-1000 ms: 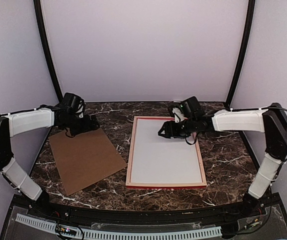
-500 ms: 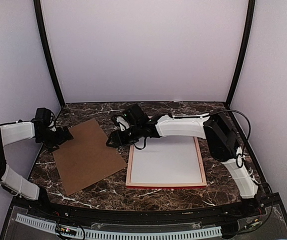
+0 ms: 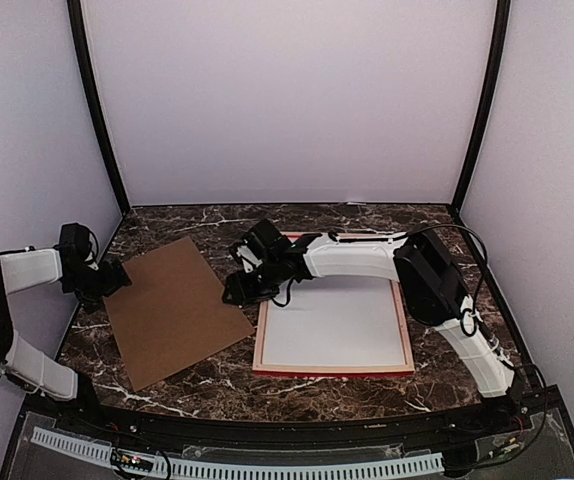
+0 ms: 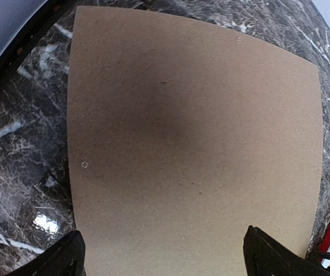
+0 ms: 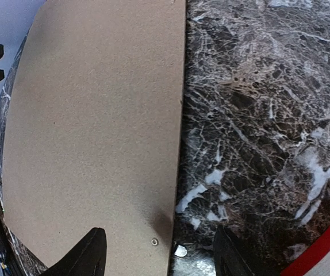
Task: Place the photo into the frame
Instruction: Move the frame body to the center of the board, then pick up the backboard from the center of the board.
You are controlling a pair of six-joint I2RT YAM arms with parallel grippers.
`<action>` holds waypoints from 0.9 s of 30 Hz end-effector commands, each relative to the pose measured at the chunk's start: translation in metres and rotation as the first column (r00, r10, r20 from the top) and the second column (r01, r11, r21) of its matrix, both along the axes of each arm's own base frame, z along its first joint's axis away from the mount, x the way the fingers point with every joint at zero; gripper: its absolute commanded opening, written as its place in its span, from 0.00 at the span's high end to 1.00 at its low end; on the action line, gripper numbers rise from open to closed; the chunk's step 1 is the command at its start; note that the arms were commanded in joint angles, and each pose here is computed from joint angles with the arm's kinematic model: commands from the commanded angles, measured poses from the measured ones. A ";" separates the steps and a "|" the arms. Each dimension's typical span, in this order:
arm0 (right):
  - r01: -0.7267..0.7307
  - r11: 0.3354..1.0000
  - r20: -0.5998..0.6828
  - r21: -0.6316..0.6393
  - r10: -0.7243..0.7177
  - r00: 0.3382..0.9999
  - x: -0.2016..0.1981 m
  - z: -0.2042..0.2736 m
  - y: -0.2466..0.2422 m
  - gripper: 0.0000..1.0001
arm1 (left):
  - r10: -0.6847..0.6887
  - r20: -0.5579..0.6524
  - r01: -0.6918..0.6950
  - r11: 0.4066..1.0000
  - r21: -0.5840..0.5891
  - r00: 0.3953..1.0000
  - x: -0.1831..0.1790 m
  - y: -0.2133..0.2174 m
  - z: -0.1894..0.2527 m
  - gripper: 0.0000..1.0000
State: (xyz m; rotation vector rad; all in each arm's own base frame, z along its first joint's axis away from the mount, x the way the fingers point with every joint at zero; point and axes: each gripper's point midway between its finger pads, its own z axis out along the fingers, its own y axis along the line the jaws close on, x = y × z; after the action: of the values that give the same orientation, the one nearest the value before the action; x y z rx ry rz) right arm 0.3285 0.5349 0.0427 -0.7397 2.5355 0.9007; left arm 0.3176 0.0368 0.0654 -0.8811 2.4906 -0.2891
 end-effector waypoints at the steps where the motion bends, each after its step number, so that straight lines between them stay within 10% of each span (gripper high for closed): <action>1: 0.096 0.990 0.047 -0.099 -0.092 0.995 0.021 -0.007 -0.035 0.35 | 0.057 -0.061 -0.058 0.998 -0.019 0.997 -0.017 0.006 -0.018 0.01; 27: -0.061 0.997 -0.060 0.046 0.064 0.996 -0.008 -0.005 0.018 0.35 | -0.011 -0.003 0.010 0.961 -0.275 1.000 -0.043 -0.044 -0.065 0.15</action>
State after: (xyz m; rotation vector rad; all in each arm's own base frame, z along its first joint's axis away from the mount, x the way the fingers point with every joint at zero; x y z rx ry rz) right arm 0.3231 0.5476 0.0436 -0.7922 2.5287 0.9731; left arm 0.3067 0.0254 0.0341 -0.9137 2.3645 -0.4597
